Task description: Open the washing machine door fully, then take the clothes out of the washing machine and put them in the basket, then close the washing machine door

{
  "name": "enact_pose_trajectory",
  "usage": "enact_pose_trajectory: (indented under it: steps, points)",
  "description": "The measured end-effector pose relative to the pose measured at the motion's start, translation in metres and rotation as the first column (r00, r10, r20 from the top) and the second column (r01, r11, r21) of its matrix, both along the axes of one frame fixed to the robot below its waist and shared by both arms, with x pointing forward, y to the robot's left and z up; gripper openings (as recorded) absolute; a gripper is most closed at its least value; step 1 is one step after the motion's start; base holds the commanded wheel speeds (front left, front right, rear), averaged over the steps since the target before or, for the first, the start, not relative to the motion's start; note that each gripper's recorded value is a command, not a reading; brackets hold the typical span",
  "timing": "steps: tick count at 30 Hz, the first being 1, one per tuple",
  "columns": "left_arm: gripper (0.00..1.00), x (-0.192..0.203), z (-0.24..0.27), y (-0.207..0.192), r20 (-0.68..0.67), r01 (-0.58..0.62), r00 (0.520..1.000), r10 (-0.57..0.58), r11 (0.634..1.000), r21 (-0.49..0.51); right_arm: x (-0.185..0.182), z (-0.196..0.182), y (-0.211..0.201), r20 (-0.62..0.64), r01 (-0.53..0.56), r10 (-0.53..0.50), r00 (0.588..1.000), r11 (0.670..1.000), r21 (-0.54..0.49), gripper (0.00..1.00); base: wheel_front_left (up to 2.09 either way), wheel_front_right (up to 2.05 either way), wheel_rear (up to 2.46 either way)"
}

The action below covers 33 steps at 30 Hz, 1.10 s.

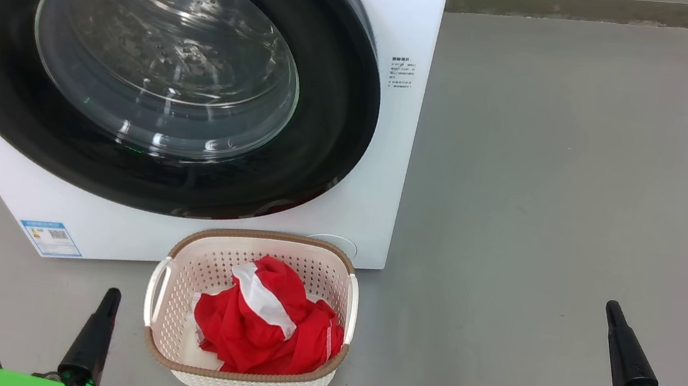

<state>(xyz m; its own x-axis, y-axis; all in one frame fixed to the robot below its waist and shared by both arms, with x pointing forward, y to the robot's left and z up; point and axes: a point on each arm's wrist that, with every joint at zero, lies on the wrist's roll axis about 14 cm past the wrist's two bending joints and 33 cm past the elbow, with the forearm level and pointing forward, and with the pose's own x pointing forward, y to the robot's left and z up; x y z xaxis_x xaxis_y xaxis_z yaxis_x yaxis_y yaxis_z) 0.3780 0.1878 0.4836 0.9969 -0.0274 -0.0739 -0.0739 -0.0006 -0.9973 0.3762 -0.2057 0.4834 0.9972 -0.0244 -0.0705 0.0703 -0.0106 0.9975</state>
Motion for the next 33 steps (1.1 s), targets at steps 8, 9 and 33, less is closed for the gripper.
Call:
enact_pose_trajectory:
  steps: [8, 9, 33]
  points:
    - [0.00, 0.0000, 0.0000, 0.0001, 0.000, 0.000, 1.000, 0.000, 1.000, 0.000, 0.0000, 0.0000, -0.0002, 0.000, 0.001, -0.001, 1.000, 1.000, 0.000, 0.00, 0.00, 0.00, 0.00]
    - [0.00, 0.0000, 0.0000, 0.0001, 0.000, 0.000, 1.000, 0.000, 1.000, 0.000, 0.0000, 0.0000, -0.0002, 0.000, 0.001, -0.001, 1.000, 1.000, 0.000, 0.00, 0.00, 0.00, 0.00]
    - [0.00, 0.0000, 0.0000, 0.0000, 0.000, 0.000, 1.000, 0.000, 1.000, -0.001, -0.0001, 0.0000, -0.0005, 0.000, 0.002, -0.002, 1.000, 1.000, 0.001, 0.00, 0.00, 0.00, 0.00]
